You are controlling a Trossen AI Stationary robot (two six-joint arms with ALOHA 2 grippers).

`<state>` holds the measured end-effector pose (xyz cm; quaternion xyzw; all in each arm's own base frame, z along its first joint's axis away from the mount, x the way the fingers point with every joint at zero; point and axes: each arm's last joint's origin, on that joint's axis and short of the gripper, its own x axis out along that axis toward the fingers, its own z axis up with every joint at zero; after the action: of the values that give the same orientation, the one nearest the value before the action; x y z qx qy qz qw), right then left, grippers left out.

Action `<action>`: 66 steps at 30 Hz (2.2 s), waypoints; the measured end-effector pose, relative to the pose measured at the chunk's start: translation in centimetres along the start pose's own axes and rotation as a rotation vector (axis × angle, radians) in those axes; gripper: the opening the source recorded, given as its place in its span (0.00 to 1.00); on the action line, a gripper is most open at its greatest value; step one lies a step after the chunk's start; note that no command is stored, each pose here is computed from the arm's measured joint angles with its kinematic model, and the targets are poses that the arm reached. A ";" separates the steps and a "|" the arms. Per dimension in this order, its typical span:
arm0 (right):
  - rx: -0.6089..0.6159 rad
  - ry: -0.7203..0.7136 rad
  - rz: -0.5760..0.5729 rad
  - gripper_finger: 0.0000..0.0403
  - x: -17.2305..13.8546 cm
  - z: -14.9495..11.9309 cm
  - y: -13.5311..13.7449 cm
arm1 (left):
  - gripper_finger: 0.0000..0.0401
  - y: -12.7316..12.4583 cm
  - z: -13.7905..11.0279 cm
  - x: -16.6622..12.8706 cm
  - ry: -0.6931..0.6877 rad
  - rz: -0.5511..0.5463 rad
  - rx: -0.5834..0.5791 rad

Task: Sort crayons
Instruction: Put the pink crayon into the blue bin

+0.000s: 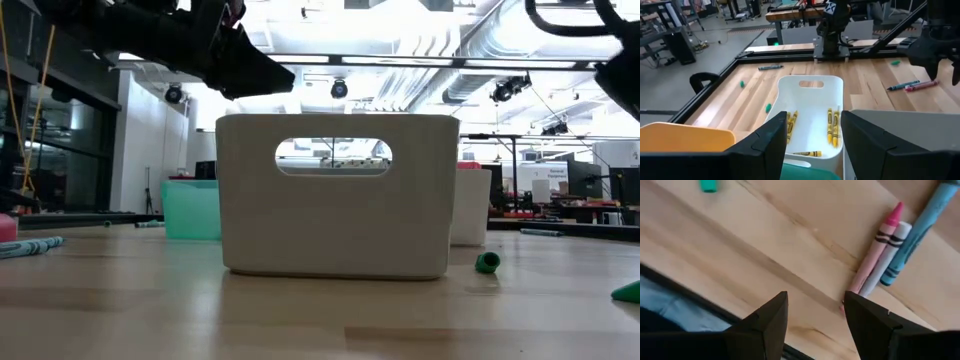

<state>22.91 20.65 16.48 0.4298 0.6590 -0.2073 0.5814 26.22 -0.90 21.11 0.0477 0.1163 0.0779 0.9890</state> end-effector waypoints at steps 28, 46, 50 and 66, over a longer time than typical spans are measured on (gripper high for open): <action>0.137 -0.096 -0.091 0.47 1.8 -0.1 -0.7 | 0.43 0.0 -0.2 0.0 0.019 0.014 0.023; 0.161 -0.098 -0.109 0.45 2.9 0.1 -0.5 | 0.43 0.0 -0.3 0.0 0.036 0.020 0.027; 0.174 -0.080 -0.154 0.38 3.8 0.2 -0.7 | 0.43 0.0 -0.3 0.0 0.038 0.021 0.028; 0.059 -0.074 -0.237 0.03 4.3 0.4 -1.3 | 0.43 0.0 -0.4 0.0 0.040 0.021 0.028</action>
<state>22.34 21.05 12.02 0.3576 0.6771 -0.3095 0.5638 26.13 -0.82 20.77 0.0612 0.1365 0.0877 0.9849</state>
